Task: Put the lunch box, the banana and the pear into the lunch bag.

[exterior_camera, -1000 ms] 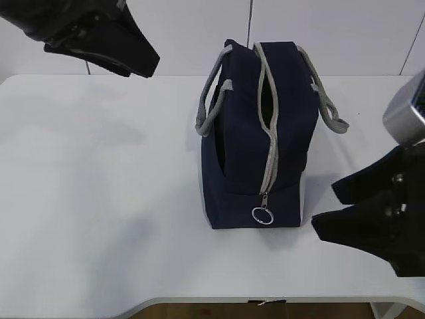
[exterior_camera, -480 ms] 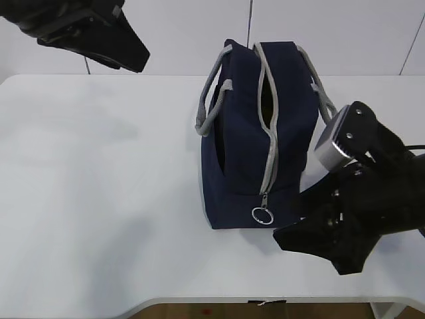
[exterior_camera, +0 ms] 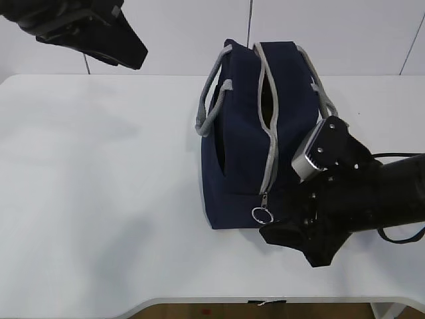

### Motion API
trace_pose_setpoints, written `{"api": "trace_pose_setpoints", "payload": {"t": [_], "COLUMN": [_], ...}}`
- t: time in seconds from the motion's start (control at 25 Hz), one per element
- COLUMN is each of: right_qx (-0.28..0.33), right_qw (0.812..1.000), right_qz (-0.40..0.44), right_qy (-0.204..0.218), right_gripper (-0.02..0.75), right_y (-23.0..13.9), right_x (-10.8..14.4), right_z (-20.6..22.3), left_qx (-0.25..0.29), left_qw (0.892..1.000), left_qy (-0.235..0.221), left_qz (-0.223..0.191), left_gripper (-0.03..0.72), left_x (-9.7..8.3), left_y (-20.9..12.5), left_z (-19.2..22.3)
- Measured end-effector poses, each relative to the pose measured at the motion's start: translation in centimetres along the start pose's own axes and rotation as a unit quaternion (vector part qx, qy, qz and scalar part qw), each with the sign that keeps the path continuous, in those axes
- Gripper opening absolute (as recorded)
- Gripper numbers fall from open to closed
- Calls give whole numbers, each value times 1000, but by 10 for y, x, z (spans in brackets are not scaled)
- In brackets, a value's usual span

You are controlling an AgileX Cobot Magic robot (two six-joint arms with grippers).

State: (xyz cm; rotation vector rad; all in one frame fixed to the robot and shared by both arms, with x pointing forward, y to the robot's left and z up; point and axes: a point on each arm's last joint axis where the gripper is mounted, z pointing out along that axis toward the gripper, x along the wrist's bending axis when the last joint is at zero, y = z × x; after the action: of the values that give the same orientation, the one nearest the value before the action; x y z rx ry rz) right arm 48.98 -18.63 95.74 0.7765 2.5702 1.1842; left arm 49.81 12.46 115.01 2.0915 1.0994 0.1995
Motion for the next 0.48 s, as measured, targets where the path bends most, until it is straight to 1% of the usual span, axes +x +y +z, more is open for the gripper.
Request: {"api": "trace_pose_setpoints", "payload": {"t": [0.2, 0.48], "right_qx": [4, -5], "right_qw": [1000, 1000], "right_qz": [4, 11], "right_qy": [-2, -13], "right_gripper": [468, 389], "right_y": [-8, -13], "right_x": [-6, -12], "right_z": [13, 24], "left_qx": [-3, -3], "left_qw": [1000, 1000], "left_qy": [1, 1], "left_qz": [0, 0], "left_gripper": [287, 287], "left_x": [0, 0], "left_y": [1, 1], "left_z": [0, 0]}}
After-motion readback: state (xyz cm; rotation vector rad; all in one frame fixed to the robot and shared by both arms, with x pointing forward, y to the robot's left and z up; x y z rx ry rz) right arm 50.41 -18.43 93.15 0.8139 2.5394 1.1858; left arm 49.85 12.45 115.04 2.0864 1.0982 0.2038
